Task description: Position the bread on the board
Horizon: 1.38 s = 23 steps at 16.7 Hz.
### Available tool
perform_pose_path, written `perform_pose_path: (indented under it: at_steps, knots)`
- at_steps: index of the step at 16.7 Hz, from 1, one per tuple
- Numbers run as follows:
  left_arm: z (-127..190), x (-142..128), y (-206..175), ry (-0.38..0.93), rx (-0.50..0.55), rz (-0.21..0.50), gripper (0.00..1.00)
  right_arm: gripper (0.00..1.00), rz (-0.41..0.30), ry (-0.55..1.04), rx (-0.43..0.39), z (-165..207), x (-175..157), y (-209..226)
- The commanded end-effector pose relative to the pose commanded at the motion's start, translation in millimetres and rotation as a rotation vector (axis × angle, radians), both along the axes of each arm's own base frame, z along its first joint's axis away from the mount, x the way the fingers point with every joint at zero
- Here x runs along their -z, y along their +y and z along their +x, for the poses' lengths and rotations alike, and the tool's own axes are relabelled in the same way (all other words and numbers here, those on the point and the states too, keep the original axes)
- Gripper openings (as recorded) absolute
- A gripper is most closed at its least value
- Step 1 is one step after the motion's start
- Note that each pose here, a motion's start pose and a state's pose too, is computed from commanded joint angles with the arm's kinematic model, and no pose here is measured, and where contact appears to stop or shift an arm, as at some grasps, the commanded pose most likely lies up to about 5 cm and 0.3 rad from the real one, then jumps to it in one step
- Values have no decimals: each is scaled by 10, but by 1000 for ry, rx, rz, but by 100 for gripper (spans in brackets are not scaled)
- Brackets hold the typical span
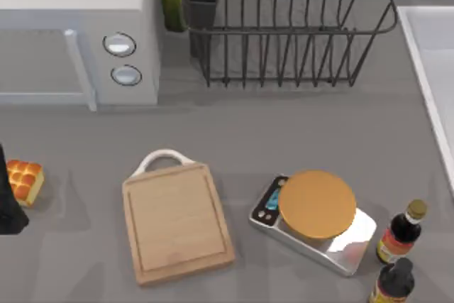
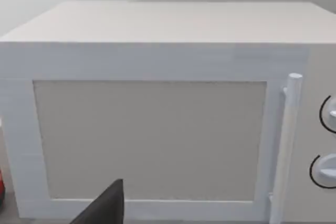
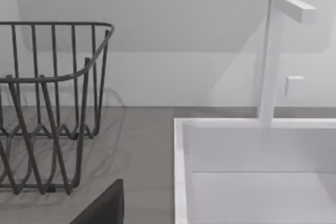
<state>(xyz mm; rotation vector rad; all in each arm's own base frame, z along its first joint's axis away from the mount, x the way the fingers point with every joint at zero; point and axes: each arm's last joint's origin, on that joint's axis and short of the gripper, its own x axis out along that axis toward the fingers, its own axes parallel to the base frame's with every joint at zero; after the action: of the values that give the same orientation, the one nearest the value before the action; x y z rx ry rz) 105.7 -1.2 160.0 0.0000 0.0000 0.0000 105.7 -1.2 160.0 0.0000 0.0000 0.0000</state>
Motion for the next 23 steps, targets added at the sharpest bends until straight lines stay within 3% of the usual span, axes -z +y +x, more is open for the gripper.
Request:
perform_pose_path:
  at_steps: [5, 9, 14, 19, 23]
  knots:
    - [6, -118, 3, 46, -3, 12, 100, 100, 0, 0, 0, 0, 0, 0]
    - [115, -433, 9, 234, -1, 48, 100, 100, 0, 0, 0, 0, 0, 0]
    - [656, -665, 24, 695, 31, 102, 100, 100, 0, 0, 0, 0, 0, 0]
    - [1404, -456, 49, 1203, 95, 141, 100, 100, 0, 0, 0, 0, 0, 0]
    - [1872, -255, 74, 1450, 142, 160, 100, 100, 0, 0, 0, 0, 0, 0]
